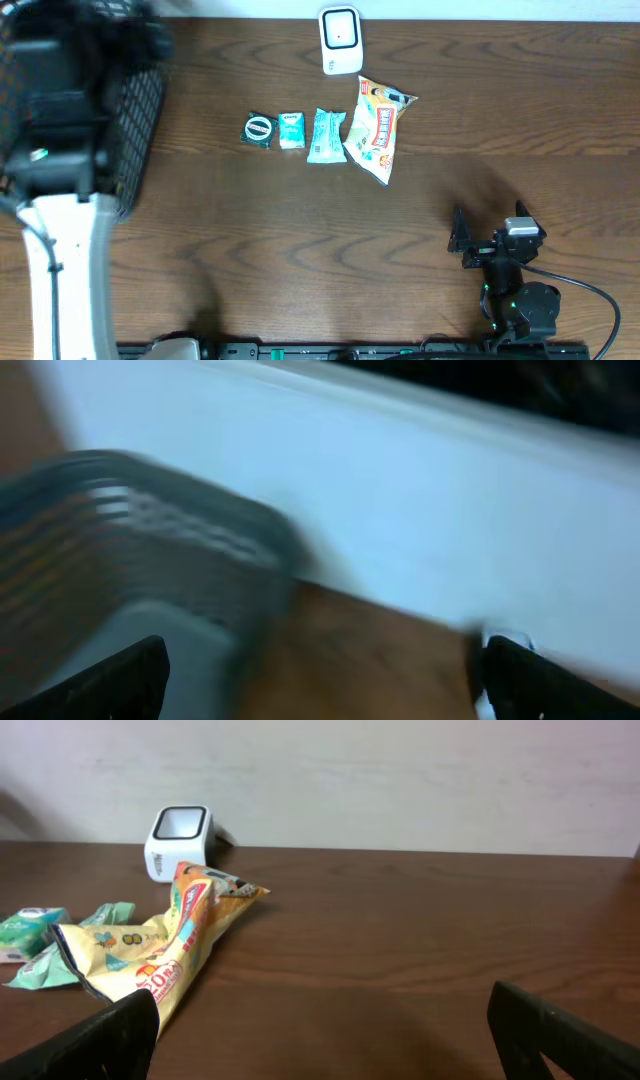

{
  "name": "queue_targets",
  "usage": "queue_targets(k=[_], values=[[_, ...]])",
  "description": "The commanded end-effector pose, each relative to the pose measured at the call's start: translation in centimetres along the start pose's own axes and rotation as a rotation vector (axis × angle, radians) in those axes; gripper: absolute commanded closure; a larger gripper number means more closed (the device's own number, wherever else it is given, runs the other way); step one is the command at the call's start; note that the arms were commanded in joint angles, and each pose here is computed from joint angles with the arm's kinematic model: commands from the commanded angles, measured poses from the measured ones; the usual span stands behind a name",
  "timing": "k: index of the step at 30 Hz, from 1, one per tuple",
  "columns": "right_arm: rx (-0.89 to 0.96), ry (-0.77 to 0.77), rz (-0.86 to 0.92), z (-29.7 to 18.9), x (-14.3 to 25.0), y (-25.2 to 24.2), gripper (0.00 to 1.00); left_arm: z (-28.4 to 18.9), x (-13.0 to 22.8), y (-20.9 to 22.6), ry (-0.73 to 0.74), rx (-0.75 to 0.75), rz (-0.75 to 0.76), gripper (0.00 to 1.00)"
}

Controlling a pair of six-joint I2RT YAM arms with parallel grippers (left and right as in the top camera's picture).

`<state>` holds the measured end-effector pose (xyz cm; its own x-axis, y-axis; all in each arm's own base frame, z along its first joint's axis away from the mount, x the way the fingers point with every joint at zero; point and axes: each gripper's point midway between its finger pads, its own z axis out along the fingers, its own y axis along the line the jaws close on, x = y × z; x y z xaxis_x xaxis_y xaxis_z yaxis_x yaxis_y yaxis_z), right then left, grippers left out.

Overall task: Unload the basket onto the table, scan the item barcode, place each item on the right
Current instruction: 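Move the left gripper into the basket and grasp the orange packet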

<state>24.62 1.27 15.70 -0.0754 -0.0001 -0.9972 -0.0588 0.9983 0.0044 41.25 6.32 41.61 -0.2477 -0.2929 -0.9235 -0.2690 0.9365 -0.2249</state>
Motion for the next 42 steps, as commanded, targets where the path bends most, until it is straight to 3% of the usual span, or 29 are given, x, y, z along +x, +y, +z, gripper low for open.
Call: queue_targets(k=[1,9,17,21,25,31,42], values=[[0.017,0.001,-0.01,0.0,0.1,-0.4,0.01,0.8,-0.4,5.9,-0.014,-0.17,-0.189,0.02],[0.017,0.001,-0.01,0.0,0.1,-0.4,0.01,4.1,2.6,16.4,0.081,-0.404,-0.26,0.02],[0.017,0.001,-0.01,0.0,0.1,-0.4,0.01,6.8,7.2,21.2,0.216,-0.504,-0.289,0.02],[0.016,0.001,-0.01,0.0,0.1,-0.3,0.01,7.4,9.8,22.0,0.366,-0.489,-0.064,0.02],[0.017,0.001,-0.01,0.0,0.1,-0.4,0.01,7.1,12.9,22.7,0.521,-0.474,0.053,0.02],[0.017,0.001,-0.01,0.0,0.1,-0.4,0.01,6.8,16.3,24.5,0.647,-0.491,0.018,0.02],[0.017,0.001,-0.01,0.0,0.1,-0.4,0.01,6.0,25.4,24.8,0.984,-0.288,-0.08,0.01]])
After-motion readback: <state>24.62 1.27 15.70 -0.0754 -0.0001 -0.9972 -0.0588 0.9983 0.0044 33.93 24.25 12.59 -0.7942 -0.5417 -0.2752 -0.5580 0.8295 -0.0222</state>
